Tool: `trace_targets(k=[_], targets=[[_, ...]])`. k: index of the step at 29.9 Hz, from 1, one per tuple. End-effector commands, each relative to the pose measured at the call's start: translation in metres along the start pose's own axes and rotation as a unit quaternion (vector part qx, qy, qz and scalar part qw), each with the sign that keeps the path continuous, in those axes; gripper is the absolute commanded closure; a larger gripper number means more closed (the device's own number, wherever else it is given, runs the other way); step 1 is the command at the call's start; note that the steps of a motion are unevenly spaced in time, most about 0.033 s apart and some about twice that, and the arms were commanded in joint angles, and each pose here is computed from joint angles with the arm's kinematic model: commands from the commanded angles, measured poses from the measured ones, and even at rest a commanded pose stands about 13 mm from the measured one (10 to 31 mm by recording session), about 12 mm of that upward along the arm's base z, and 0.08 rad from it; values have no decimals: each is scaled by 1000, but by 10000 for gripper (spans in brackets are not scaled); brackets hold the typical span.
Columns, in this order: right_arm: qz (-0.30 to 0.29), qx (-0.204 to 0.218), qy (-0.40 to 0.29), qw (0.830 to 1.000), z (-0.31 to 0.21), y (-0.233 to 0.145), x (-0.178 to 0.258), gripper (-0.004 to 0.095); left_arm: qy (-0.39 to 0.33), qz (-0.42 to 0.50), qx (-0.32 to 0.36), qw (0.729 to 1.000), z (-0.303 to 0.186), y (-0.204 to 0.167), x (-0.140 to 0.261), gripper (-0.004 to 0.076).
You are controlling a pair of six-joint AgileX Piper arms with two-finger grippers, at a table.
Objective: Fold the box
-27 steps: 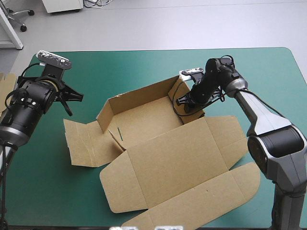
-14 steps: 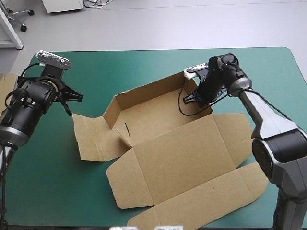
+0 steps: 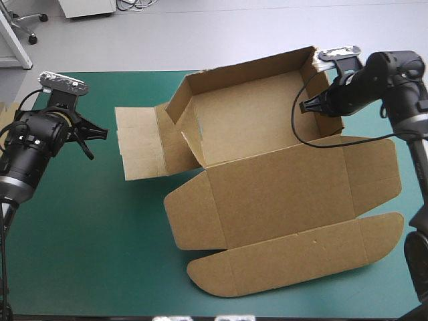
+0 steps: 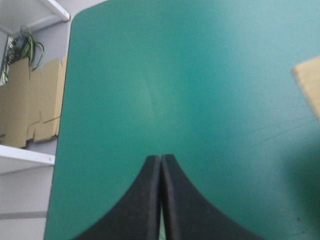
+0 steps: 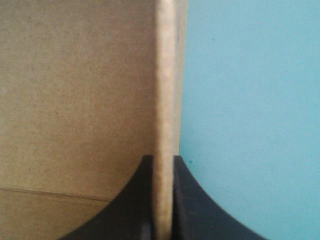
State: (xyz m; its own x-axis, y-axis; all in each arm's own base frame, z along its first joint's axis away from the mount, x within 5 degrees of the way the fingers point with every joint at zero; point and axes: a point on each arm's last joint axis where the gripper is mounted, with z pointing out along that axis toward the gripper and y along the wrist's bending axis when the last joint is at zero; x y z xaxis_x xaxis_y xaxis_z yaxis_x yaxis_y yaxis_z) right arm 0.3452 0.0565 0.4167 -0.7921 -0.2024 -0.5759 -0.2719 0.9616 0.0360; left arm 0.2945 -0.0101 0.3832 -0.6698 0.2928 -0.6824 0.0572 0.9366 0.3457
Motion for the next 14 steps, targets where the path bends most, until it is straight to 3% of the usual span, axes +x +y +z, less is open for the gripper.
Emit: trace_targets(k=[1,14], targets=[[8,-19,-79,997,-62,1,3,921,-51,-60,11,997,-14,20,-7,731],[-9,-10,-171,985,-143,15,30,922,-51,-197,107,973,6,51,20,731]])
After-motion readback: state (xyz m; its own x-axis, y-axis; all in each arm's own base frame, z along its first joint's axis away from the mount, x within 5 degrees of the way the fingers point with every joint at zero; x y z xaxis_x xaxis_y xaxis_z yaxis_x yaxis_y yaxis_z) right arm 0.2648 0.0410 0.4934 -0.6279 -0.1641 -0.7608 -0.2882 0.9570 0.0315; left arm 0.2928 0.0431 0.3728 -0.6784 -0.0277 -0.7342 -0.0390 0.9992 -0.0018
